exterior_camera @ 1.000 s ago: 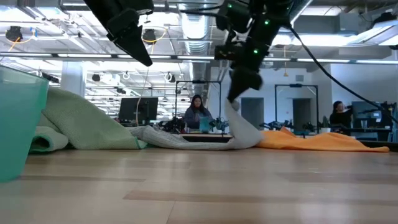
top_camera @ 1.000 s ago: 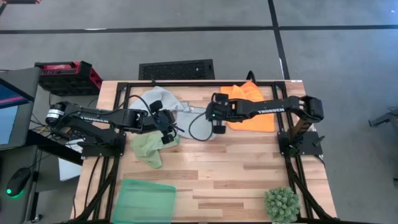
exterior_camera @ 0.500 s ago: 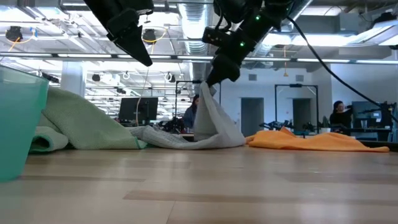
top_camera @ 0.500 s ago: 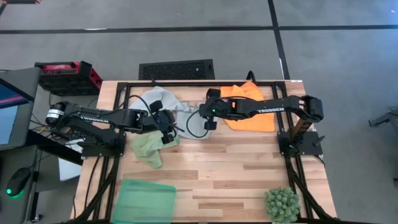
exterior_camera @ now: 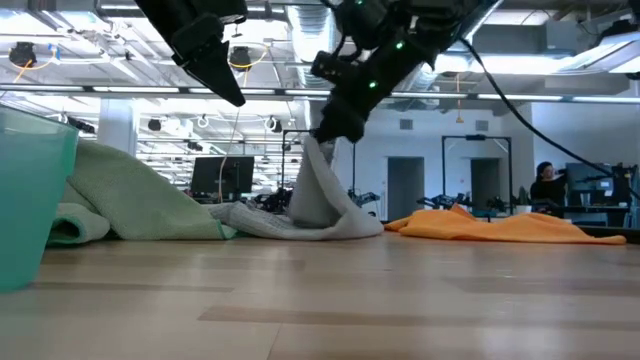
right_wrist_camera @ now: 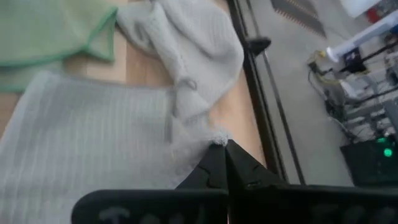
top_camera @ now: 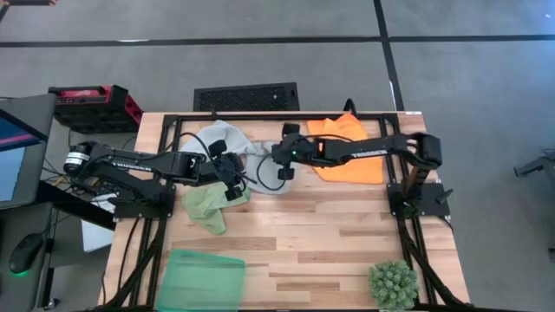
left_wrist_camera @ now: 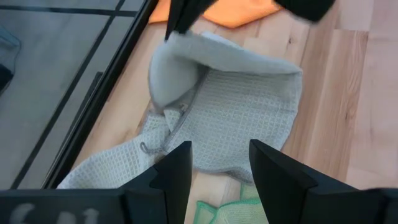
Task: Fold microfiber towels
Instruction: Fold the bottom gray microfiber cloth
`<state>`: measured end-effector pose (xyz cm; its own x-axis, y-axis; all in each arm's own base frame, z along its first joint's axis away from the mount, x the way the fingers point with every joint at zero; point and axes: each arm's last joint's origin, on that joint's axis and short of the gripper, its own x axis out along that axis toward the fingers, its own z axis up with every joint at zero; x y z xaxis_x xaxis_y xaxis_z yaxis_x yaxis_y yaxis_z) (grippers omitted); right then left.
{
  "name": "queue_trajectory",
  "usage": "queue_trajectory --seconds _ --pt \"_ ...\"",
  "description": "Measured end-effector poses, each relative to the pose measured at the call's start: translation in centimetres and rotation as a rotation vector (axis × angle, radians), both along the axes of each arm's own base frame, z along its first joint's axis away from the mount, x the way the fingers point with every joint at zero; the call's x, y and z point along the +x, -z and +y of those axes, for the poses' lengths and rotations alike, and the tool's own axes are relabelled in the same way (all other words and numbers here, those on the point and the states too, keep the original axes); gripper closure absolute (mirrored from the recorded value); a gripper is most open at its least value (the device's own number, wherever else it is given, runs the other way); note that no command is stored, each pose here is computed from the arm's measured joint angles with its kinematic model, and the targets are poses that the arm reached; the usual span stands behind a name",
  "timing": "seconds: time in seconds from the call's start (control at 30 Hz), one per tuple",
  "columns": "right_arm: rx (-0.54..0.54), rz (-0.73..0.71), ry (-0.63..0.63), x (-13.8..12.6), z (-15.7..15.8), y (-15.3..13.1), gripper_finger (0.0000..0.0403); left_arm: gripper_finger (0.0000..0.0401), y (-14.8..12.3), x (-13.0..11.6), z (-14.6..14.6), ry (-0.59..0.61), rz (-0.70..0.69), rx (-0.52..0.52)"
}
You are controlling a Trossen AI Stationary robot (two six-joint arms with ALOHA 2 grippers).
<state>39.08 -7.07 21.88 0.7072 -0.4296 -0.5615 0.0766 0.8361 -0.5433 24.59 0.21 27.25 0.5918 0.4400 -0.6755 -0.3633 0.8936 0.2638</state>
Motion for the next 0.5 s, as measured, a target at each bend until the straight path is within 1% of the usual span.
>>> queue_trajectory --seconds 0.1,0.2,0.5 --pt "-0.027 0.014 -0.012 1.1 0.2 1.1 0.0398 0.0248 0.0 0.0 0.0 0.003 0.003 0.004" --pt "-0.031 0.042 -0.028 1.8 0.6 2.1 0.0397 0.0248 0.0 0.0 0.0 0.003 0.004 0.005" --pt "-0.029 0.061 -0.06 2.0 1.9 2.3 0.0389 0.0248 0.1 -0.1 0.0 0.003 0.016 0.006"
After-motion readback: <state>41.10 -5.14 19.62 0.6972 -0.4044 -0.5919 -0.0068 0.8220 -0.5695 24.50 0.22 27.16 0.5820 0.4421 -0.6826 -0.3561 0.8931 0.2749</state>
